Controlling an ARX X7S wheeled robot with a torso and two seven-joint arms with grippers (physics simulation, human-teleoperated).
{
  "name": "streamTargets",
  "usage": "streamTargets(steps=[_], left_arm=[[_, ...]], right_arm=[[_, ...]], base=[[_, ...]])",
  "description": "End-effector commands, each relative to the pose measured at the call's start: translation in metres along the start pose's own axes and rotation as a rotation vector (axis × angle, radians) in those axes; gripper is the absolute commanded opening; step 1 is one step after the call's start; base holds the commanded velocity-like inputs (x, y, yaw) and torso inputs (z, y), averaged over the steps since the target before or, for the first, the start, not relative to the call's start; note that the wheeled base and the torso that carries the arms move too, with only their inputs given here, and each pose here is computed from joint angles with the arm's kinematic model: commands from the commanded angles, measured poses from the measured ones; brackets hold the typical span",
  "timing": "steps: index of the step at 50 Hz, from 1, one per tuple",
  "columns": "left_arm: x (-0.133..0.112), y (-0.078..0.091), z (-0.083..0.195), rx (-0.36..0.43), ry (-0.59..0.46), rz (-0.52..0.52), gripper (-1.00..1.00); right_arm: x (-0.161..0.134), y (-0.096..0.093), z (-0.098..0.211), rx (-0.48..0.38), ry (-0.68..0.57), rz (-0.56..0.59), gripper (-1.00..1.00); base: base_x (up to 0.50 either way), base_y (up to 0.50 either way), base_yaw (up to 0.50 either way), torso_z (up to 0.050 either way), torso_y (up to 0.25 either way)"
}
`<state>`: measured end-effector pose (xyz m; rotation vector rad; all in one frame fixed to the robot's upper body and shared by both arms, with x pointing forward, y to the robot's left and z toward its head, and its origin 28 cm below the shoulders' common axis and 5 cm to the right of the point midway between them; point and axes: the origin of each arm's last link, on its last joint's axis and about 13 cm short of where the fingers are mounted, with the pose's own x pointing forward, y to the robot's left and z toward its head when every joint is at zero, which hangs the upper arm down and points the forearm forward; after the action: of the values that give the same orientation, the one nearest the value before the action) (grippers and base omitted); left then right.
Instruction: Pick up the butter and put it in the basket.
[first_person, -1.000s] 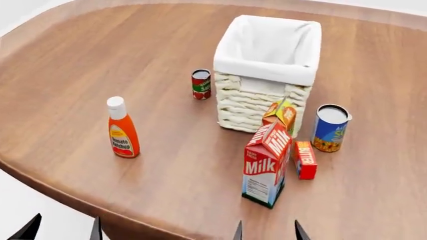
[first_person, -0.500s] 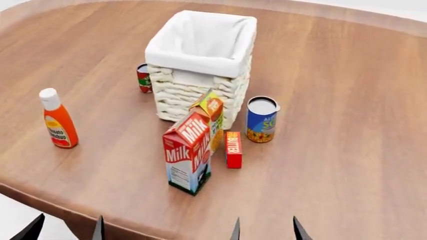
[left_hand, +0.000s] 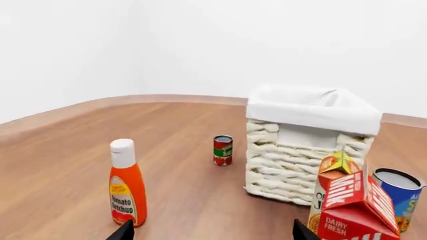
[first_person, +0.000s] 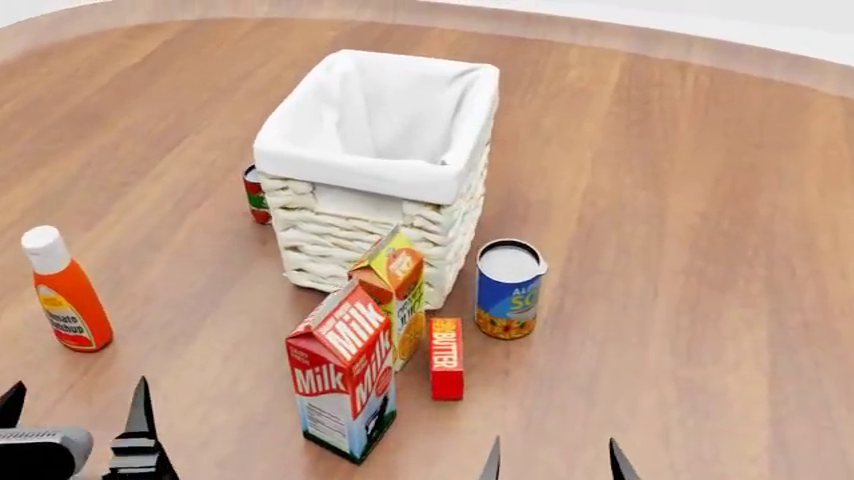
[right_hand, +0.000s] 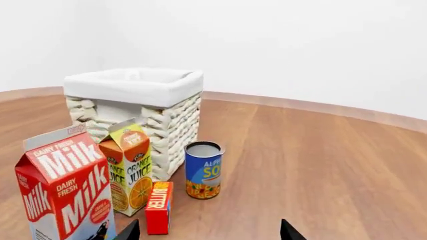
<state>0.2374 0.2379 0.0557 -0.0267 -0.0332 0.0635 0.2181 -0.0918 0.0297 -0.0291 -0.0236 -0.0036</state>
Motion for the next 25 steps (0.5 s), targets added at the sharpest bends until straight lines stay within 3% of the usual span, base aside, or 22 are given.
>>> streamTargets(steps=[1,13,25], left_arm=[[0.0034,0.0071,0.0103,-0.003,-0.023,0.027,1.00],[0.0025,0.0090,0.0130,-0.009,-0.024,0.034,1.00],[0.0024,0.0085,0.0145,-0.014,-0.023,0.031,1.00]], right_arm=[[-0.0033,-0.0003,0.0011,-0.006,0.001,0.000,1.00],[-0.0043,0.0009,0.0028,-0.018,0.010,-0.028,1.00],[-0.0034,0.0016,0.0026,-0.028,-0.001,-0.016,1.00]], base=[[0.48,0.14,0.00,0.000,0.000],[0.47,0.13,0.00,0.000,0.000],[0.00,0.00,0.00,0.000,0.000]])
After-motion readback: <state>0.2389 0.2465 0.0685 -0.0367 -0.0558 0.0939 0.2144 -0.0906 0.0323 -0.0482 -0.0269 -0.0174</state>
